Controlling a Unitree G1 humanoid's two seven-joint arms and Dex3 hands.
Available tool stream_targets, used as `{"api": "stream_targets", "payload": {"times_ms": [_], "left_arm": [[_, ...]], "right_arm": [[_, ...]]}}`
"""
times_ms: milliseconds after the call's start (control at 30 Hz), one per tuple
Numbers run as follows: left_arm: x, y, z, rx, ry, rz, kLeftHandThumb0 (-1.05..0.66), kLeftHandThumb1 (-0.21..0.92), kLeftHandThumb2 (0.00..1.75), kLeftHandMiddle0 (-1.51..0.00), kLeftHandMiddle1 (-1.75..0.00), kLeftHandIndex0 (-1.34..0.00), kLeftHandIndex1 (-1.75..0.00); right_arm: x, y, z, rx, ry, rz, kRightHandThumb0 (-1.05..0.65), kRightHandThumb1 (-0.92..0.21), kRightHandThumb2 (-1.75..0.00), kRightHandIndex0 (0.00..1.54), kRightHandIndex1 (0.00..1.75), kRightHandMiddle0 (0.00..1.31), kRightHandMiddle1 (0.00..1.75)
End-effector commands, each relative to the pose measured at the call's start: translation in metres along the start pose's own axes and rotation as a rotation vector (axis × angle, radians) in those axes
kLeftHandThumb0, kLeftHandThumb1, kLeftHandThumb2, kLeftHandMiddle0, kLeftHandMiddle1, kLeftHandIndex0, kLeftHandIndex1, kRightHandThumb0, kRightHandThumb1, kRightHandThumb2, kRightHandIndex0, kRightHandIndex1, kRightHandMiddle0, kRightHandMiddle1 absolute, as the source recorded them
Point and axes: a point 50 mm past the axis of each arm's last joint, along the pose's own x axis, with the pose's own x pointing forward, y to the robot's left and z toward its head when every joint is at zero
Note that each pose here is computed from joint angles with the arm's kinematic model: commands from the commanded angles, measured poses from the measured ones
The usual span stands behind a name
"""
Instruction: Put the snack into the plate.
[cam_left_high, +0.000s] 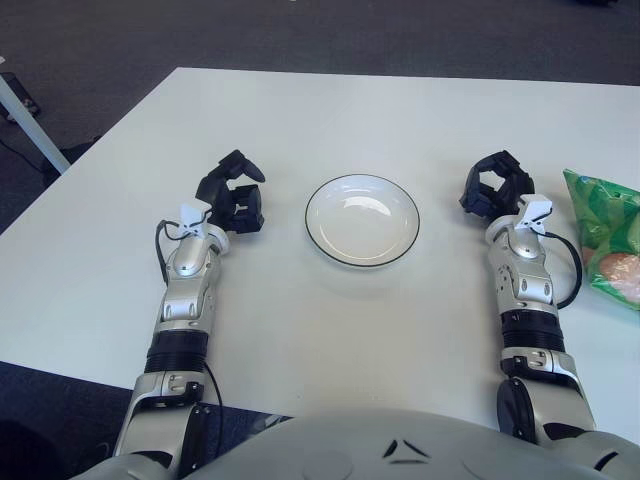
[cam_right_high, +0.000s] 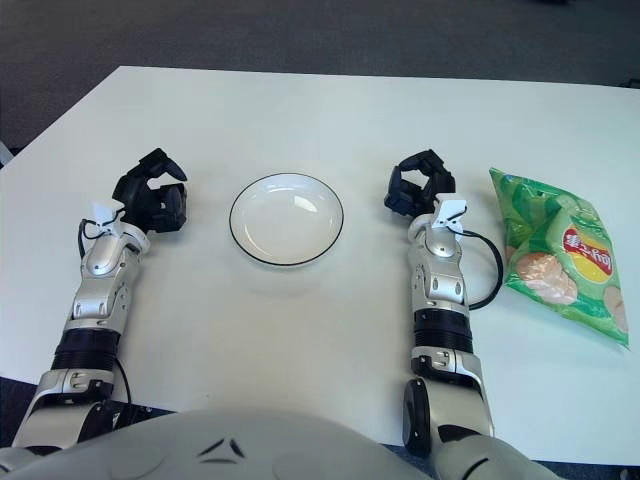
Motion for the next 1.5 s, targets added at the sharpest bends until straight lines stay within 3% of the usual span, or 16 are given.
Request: {"api": "stream_targets", "payload": {"times_ms": [0, 767, 1000, 1233, 1467], "left_arm": [[-0.052, -0.006, -0.059, -0.056, 0.264, 0.053, -0.46, 0.37, 1.25, -1.30, -1.75, -0.57, -1.75], [-0.053, -0.010, -0.060, -0.074, 0.259, 0.045, -0.46, 0.38, 1.23, -1.27, -1.75, -0.56, -1.75], [-0.053, -0.010, -0.060, -0.070, 0.264, 0.046, -0.46, 0.39, 1.23, -1.26, -1.75, -0.56, -1.75], [-0.050, -0.011, -0.061, -0.072, 0.257, 0.047, -0.46, 0.38, 1.23, -1.27, -1.75, -0.56, -1.75], [-0.047, -0.014, -0.062, -0.072, 0.248, 0.047, -0.46, 0.37, 1.25, -1.28, -1.75, -0.57, -1.75]], "right_arm": [[-0.019, -0.009, -0.034, -0.013, 0.142, -0.014, -0.46, -0.37, -1.25, 1.25, 1.75, 0.57, 1.75], [-0.018, -0.011, -0.033, -0.068, 0.161, 0.048, -0.48, -0.33, -1.29, 1.26, 1.75, 0.60, 1.75], [-0.015, -0.012, -0.014, -0.128, 0.139, 0.095, -0.47, -0.34, -1.28, 1.16, 1.75, 0.59, 1.75], [-0.008, -0.009, 0.022, -0.112, 0.079, 0.138, -0.44, -0.43, -1.17, 0.95, 1.75, 0.52, 1.75], [-0.002, -0.017, 0.036, -0.127, 0.053, 0.171, -0.43, -0.49, -1.10, 0.83, 1.75, 0.47, 1.75]]}}
